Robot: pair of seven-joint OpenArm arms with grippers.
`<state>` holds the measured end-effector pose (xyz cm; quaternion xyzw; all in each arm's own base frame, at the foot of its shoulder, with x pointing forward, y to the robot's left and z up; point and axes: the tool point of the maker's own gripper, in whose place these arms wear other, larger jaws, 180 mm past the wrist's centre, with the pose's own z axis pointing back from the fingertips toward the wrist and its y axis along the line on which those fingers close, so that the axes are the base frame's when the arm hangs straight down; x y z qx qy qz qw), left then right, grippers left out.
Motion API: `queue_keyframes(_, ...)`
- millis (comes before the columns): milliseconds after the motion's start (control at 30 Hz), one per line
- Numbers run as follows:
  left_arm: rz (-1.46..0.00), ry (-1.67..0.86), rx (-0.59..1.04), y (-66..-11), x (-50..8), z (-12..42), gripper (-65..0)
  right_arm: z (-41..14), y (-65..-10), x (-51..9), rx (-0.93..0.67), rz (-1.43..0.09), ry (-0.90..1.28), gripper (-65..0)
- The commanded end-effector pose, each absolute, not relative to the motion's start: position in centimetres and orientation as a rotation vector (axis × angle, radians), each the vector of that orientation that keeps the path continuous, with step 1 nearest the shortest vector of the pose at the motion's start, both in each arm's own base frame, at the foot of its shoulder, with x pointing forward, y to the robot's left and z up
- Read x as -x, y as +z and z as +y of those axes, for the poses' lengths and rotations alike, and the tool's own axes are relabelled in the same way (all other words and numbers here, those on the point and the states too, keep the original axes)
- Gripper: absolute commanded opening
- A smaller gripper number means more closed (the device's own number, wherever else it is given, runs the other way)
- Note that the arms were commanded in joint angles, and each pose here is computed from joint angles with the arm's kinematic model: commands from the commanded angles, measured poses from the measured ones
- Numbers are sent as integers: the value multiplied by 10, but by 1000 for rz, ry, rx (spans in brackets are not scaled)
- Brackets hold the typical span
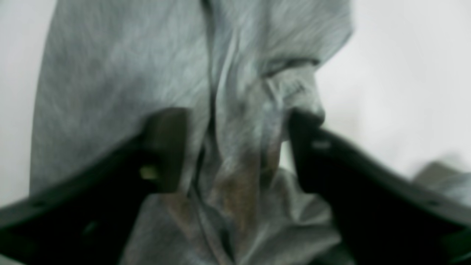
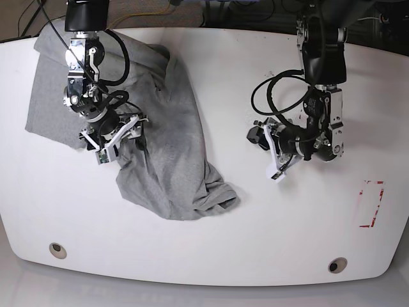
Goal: Layout the t-shirt on the table in an organized manner, then fold the t-shirt properly
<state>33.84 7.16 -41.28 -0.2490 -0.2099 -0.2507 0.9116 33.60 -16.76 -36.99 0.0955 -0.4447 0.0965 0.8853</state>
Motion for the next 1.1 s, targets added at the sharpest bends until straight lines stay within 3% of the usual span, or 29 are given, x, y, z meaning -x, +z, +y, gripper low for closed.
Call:
queue_keyframes(0,-466,-528,513,-404,-345,72,-347,-165,-342,-348,-201,-1014,229,-52)
queue_keyframes(100,-458,-543,528,-405,-341,64,-310,-162,-331,-350,-198,-1043,241,-33)
queue_keyframes(200,-462,-567,589,-401,-337,43,-289,-160,-323,-351,-197,-1064,249,-55)
queue_keyframes(600,-442,-637,896,-383,-297,-39,-287,-161,-321,-351,-193,-1066,257,-120)
queue_keyframes(1067,-411,-636,1036,-375,-271,-94,-286,-163,-321,-351,-189,-1065,260,-120)
